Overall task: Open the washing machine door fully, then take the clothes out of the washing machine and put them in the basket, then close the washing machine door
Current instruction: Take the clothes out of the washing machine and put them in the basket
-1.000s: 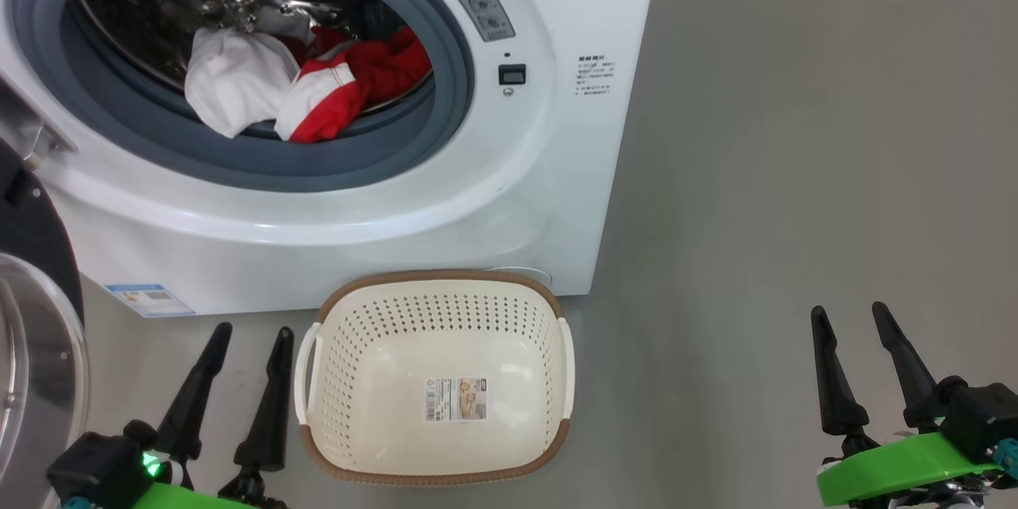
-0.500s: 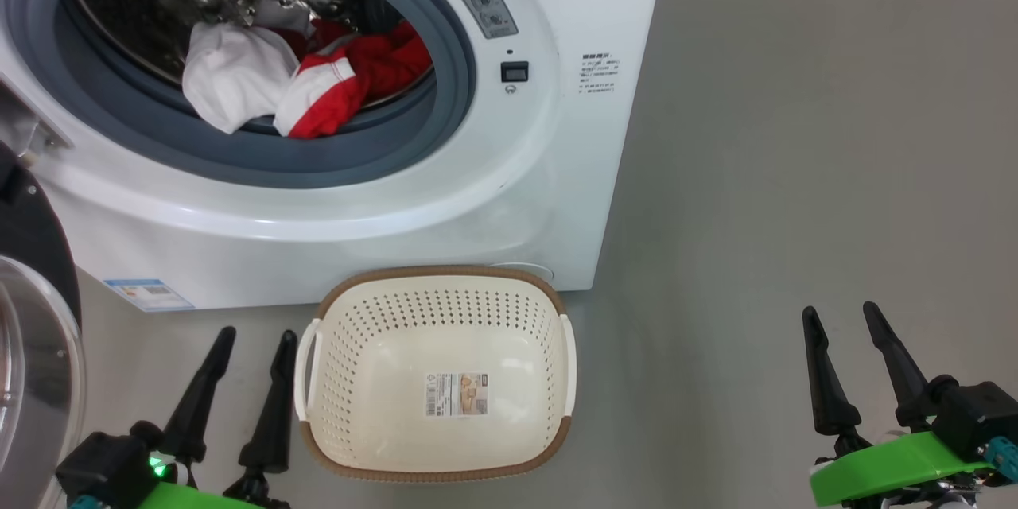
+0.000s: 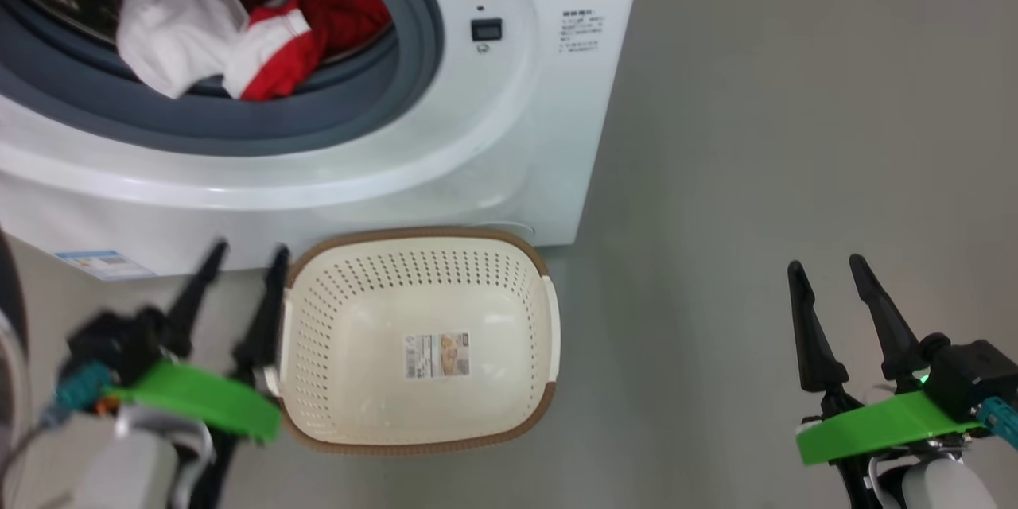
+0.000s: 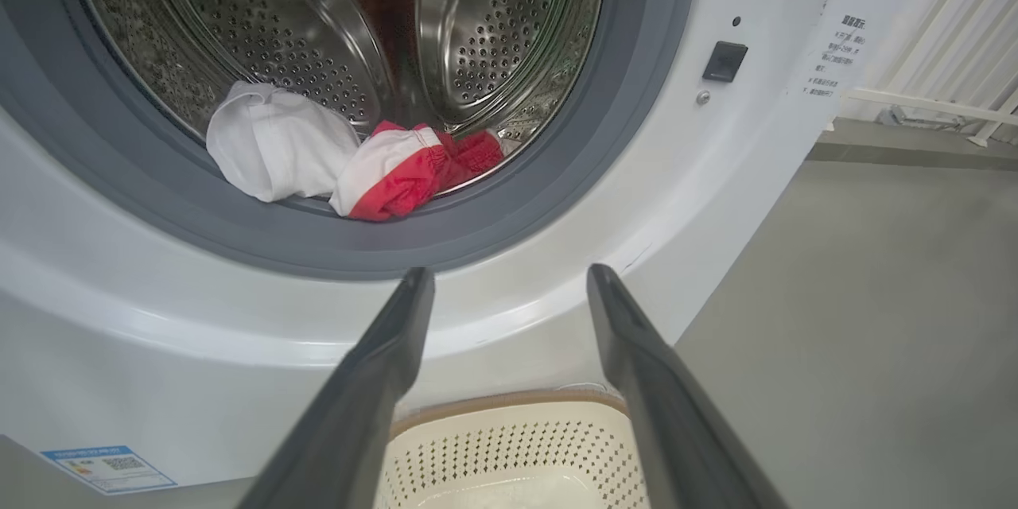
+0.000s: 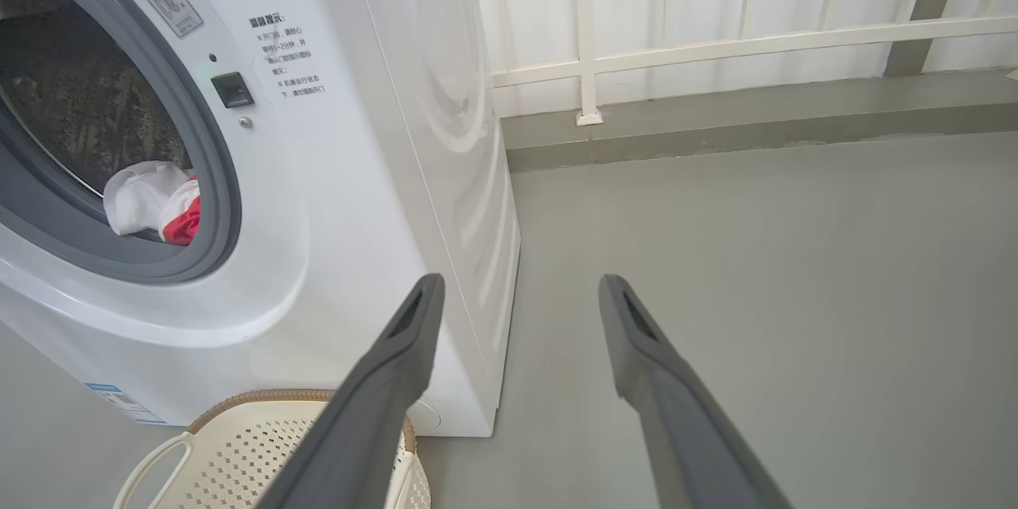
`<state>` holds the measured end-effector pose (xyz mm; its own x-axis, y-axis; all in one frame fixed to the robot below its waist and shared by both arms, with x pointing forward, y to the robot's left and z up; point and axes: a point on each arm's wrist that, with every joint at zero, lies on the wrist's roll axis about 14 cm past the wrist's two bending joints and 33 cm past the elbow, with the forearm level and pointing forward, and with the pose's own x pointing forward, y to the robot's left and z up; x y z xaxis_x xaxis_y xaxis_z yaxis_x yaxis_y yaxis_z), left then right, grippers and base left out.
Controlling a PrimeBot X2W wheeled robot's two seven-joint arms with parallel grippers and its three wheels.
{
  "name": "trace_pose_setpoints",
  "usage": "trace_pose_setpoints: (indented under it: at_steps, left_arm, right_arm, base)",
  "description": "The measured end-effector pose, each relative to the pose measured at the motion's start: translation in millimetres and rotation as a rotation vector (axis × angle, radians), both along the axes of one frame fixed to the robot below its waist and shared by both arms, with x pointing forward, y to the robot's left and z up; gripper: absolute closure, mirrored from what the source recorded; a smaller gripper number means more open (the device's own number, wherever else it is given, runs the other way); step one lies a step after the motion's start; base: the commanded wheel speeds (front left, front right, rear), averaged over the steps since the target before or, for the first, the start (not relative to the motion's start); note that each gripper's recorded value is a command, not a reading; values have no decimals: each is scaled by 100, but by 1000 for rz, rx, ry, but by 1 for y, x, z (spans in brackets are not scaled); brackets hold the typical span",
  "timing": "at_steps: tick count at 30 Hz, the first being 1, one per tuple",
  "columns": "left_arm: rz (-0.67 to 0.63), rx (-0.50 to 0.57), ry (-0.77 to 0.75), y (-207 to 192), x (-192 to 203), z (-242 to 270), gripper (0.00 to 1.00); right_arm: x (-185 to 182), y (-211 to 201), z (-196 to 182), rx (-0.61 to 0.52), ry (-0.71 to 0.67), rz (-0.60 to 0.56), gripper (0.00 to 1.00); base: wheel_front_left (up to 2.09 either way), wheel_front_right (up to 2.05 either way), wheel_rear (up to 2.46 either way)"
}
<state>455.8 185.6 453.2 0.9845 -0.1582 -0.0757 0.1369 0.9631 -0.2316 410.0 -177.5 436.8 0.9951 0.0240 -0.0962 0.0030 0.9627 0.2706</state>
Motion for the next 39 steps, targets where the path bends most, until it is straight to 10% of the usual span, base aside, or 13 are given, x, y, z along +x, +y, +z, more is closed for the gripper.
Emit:
trace_pose_setpoints:
  at_steps: [11,39]
  left_arm:
    - [-19,102,-58,4,102,11,0]
    - [-36,265,114,10,221,-54,0]
  right_arm:
    - [20,-14,-20,9,31,-44,0]
    - [45,-21,-57,-20,92,-40,0]
  base:
    - [0,0,0]
    - [0,0,0]
